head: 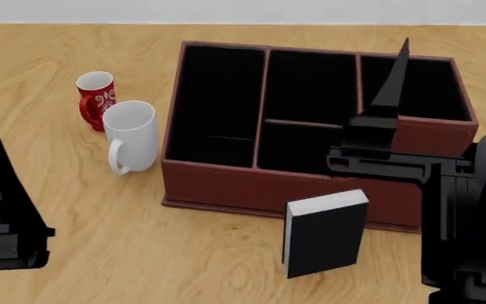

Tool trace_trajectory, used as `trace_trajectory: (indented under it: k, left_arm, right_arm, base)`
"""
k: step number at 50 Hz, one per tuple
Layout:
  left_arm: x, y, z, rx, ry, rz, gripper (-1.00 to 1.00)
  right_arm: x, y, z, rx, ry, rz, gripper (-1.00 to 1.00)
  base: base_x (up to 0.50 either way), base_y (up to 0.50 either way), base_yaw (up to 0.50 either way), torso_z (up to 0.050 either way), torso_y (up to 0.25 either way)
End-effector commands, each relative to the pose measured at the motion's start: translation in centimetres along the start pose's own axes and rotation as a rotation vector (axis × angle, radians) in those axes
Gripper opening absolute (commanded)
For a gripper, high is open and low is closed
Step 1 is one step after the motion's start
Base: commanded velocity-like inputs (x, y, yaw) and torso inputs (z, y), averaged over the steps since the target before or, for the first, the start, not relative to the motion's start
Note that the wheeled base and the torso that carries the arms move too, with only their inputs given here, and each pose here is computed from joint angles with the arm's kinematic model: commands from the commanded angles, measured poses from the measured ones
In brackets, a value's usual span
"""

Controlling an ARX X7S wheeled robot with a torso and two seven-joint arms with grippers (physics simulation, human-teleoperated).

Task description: Pick up the book and place it in the right compartment of the caddy.

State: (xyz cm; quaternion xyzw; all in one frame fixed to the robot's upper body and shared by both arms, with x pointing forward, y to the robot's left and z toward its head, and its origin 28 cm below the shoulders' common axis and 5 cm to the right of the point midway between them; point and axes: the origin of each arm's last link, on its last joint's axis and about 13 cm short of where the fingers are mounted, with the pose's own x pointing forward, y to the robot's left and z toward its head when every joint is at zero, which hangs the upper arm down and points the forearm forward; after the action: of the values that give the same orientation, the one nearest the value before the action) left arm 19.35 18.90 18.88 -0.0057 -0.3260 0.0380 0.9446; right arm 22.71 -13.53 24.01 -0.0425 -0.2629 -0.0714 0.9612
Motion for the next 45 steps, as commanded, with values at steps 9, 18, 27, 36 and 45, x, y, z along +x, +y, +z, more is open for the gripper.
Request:
trace_trajectory:
  k: [9, 18, 27, 36, 45]
  left_arm:
    - [0.03, 0.06, 0.09, 0.013, -0.007, 0.012, 1.00]
    - [0.04, 0.08, 0.02, 0.010, 0.000, 0.015, 1.00]
    - [0.06, 0.09, -0.03, 0.009, 0.003, 0.015, 1.00]
    - [0.07, 0.10, 0.01, 0.007, 0.001, 0.016, 1.00]
    - [0.07, 0.10, 0.01, 0.006, 0.001, 0.017, 1.00]
  right_arm:
    - [0.17, 0.05, 0.58, -0.007, -0.014, 0.006, 1.00]
    - [0.11, 0.10, 0.39, -0.003, -0.005, 0.006, 1.00]
    - [0.00, 0.04, 0.33, 0.002, -0.005, 0.010, 1.00]
    - [-0.09, 0.03, 0.21, 0.005, -0.002, 0.011, 1.00]
    - [-0.03, 0.20, 0.09, 0.005, -0.001, 0.020, 1.00]
  base:
    - [0.37, -0.01, 0.00, 0.000, 0.000]
    - [0.30, -0.05, 0.00, 0.000, 0.000]
    - [0.02, -0.10, 0.00, 0.000, 0.000]
    - [0.00, -0.10, 0.00, 0.000, 0.000]
    - [0.01, -0.10, 0.00, 0.000, 0.000]
